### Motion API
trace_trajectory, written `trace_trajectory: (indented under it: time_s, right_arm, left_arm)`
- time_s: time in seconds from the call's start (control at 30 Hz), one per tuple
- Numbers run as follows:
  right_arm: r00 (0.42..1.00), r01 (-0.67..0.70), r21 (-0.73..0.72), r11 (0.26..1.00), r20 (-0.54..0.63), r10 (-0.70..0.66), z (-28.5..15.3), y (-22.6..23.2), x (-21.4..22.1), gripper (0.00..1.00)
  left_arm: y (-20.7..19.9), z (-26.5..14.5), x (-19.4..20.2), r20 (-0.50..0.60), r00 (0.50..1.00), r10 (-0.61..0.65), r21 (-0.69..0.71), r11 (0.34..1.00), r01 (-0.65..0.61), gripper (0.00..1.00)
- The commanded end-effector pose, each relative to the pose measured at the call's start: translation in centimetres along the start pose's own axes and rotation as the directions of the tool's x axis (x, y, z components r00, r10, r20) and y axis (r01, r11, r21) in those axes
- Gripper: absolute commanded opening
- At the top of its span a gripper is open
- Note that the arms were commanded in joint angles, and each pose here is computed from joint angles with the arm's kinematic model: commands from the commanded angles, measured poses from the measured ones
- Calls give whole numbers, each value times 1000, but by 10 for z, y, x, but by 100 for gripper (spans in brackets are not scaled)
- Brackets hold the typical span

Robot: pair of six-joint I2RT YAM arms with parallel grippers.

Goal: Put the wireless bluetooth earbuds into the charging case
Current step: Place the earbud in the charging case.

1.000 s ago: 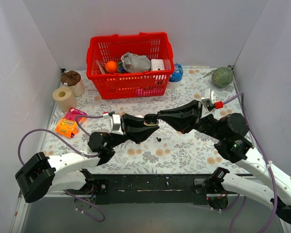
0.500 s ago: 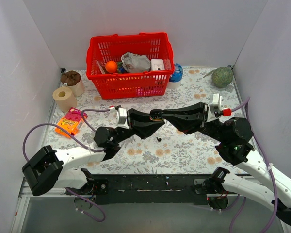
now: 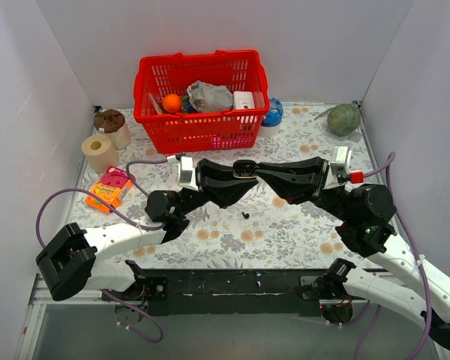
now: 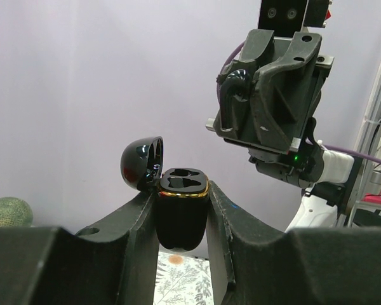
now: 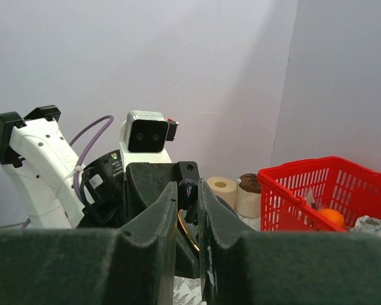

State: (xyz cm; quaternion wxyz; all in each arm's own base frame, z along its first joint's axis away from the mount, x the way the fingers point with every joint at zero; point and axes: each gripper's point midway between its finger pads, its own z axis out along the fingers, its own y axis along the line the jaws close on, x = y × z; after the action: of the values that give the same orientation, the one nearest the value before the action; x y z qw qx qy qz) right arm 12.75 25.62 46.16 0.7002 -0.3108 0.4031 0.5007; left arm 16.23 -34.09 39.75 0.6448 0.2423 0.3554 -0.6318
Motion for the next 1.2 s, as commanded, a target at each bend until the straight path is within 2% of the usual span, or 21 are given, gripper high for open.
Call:
trace_trajectory:
  time_s: [0.0, 0.23, 1.17]
  right_arm:
    - [996, 51, 54, 997, 69, -54, -1, -9, -15, 1]
    - [996, 53, 80, 995, 63, -58, 1, -15, -9, 1]
    - [999, 49, 108, 993, -2, -49, -5, -22, 18, 1]
  left_arm:
    - [-38, 8, -80, 300, 953, 32, 137, 988, -77, 0]
    - [-40, 8, -86, 313, 950, -13, 146, 989, -35, 0]
    - [-50, 6, -97, 345, 938, -31, 187, 982, -37, 0]
